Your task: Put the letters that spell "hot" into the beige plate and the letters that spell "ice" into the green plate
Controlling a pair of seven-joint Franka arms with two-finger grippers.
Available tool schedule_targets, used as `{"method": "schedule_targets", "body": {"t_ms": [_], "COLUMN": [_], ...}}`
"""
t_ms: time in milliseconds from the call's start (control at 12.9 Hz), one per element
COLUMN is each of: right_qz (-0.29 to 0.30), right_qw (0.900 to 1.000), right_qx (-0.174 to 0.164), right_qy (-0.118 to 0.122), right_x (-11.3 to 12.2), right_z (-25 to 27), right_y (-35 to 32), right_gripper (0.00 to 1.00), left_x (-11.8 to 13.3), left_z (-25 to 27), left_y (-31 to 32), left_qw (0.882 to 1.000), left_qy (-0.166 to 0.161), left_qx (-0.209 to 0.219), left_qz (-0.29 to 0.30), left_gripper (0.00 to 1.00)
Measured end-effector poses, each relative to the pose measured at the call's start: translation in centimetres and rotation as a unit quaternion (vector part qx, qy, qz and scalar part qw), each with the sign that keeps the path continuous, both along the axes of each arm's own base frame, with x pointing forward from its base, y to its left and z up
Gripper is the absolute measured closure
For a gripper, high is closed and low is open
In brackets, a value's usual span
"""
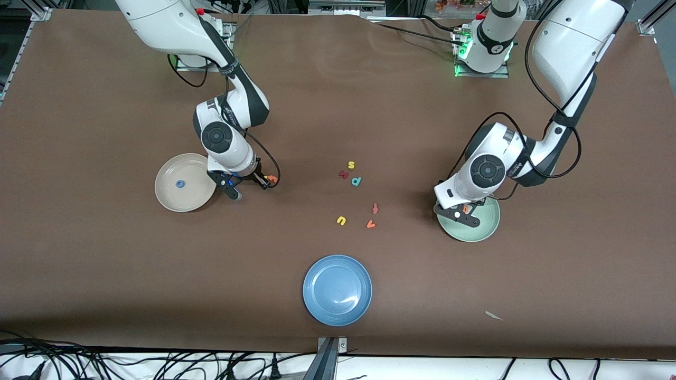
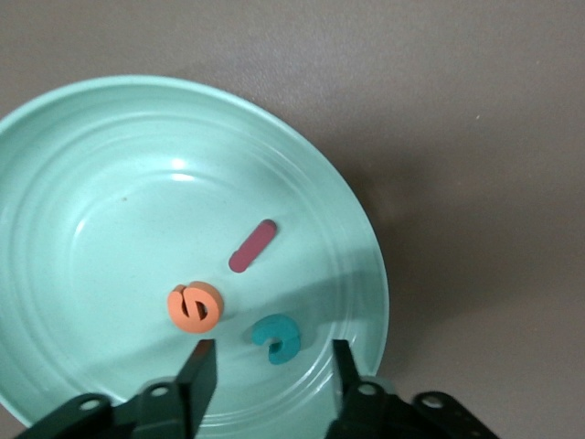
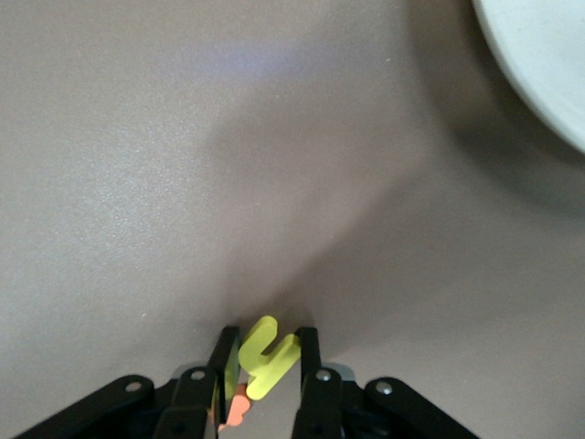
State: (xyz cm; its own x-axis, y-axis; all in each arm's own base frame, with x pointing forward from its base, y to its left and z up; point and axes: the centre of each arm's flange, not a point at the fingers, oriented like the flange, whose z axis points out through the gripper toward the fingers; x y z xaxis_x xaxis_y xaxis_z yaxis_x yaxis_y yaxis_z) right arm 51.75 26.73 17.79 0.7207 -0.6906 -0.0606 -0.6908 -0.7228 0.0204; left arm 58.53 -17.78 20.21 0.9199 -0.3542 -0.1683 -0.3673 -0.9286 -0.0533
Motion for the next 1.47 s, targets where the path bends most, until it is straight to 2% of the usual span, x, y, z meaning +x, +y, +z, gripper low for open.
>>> {"method": "schedule_targets", "body": {"t_ms": [77,232,309,541,773,928,1082,1237,1392,1469], "right_qz": [0.001,0.011,0.022,0.089,0.173,0.216,0.245,0.255,0.258,0.259], "right_qw": [1.000,0.999,0.998,0.992,0.978,0.966,0.955,0.952,0.952,0.952], "right_qx": [-0.003,-0.017,-0.024,-0.038,-0.037,-0.029,-0.014,0.003,0.005,0.005], "right_qy": [0.004,0.032,0.045,0.082,0.111,0.137,0.164,0.170,0.166,0.162], "right_x": [0.3,2.0,3.3,6.8,7.8,6.8,5.2,4.2,3.9,4.1], "right_z": [0.3,2.0,3.5,7.8,8.4,6.5,4.3,2.8,2.4,2.6], "right_y": [-0.2,-0.7,-1.3,-6.5,-13.8,-16.6,-18.4,-19.4,-19.7,-19.6], "right_gripper": [0.70,0.70,0.70,0.70,0.70,0.70,0.70,0.70,0.55,0.44], "left_x": [0.4,1.3,1.7,2.7,4.4,5.1,5.1,4.5,3.2,2.2], "left_z": [0.5,2.9,4.7,12.2,22.3,28.0,31.5,34.1,37.1,38.4], "left_y": [-0.1,-0.3,-0.2,0.5,1.7,2.3,2.5,3.8,6.9,8.7], "left_qw": [1.000,1.000,0.999,0.999,0.996,0.994,0.992,0.991,0.991,0.990], "left_qy": [-0.006,-0.025,-0.031,-0.031,-0.048,-0.071,-0.089,-0.093,-0.094,-0.096], "left_qx": [-0.001,-0.003,-0.002,0.018,0.037,0.030,0.008,-0.015,-0.037,-0.042], "left_qz": [0.001,0.006,0.014,0.039,0.065,0.080,0.091,0.096,0.089,0.091], "left_gripper": [0.25,0.03,0.00,0.00,0.00,0.00,0.00,0.00,0.00,0.00]}}
